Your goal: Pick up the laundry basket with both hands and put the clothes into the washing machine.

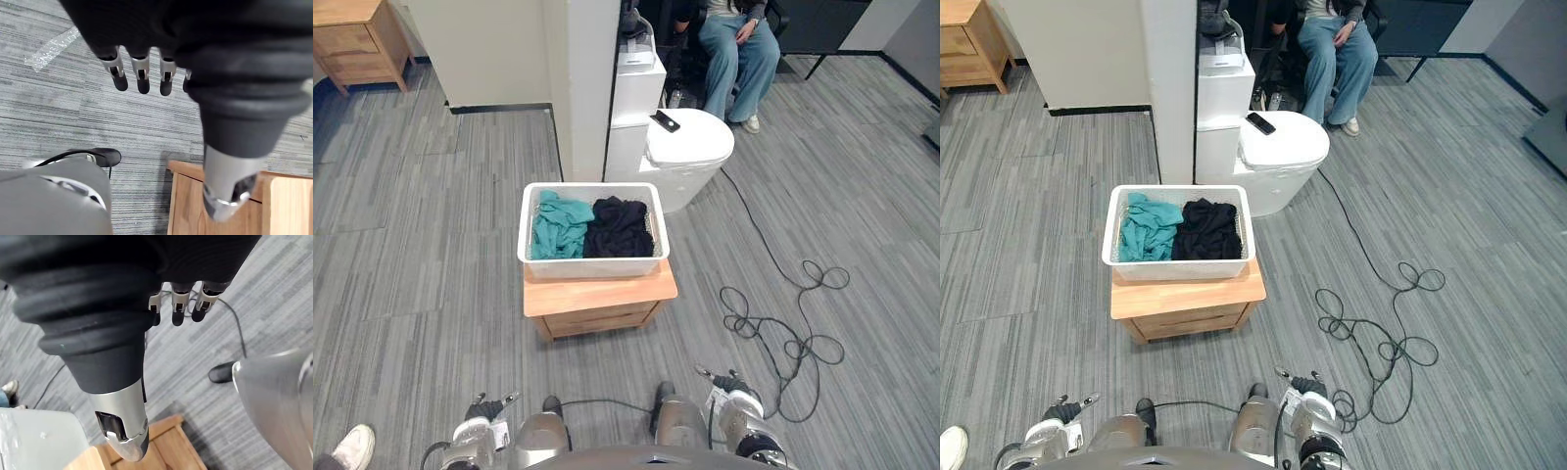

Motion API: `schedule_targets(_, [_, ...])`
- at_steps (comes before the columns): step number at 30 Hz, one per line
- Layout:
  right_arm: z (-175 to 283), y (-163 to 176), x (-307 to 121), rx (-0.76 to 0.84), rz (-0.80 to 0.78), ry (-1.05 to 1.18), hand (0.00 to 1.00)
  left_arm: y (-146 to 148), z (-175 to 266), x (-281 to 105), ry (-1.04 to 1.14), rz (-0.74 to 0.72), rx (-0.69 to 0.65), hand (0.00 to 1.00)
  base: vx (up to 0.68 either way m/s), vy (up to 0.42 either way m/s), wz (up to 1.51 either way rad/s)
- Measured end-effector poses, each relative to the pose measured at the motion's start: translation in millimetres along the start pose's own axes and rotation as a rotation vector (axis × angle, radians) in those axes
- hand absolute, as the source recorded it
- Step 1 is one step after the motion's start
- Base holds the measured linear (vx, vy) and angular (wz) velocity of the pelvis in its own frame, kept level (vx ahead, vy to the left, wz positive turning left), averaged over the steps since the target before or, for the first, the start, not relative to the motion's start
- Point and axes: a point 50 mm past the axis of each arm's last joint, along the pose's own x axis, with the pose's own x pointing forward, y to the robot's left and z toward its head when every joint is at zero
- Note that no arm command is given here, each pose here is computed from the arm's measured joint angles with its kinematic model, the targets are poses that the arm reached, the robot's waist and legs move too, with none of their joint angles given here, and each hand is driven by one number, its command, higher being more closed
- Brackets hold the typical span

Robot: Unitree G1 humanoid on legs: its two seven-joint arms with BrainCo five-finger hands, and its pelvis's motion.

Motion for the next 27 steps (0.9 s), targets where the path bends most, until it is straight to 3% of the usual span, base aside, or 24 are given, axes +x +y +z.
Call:
schedule_targets(7, [114,-21,-27,-0.014,-0.055,-0.523,0.0,-15,7,-6,-0.065,-0.018,-0.161,0.0,0.19,-0.288,0.2])
schedule_targets(12, [178,-33,-74,-0.052,-0.097,-0.889,0.0,16,38,-13,-0.239,0.063,-0.302,0.0,0.04,-0.009,0.15])
schedule_targets(15, [184,-32,-77,-0.075,-0.092,-0.918,0.0,46,61,-19,-0.344,0.134,-0.335,0.0,-0.03,0.069,0.04])
schedule_targets(16, [196,-31,-80,-0.096,-0.086,-0.956,0.0,67,75,-22,-0.403,0.184,-0.347,0.0,-0.01,0.057,0.03])
schedule_targets(20, [249,-13,-88,-0.204,-0.038,-1.091,0.0,101,115,-29,-0.521,0.27,-0.367,0.0,-0.02,0.063,-0.05])
schedule_targets(27, [313,44,-86,-0.217,0.119,-1.071,0.0,90,235,-46,-0.747,0.202,-0.269,0.0,-0.05,0.027,-0.09])
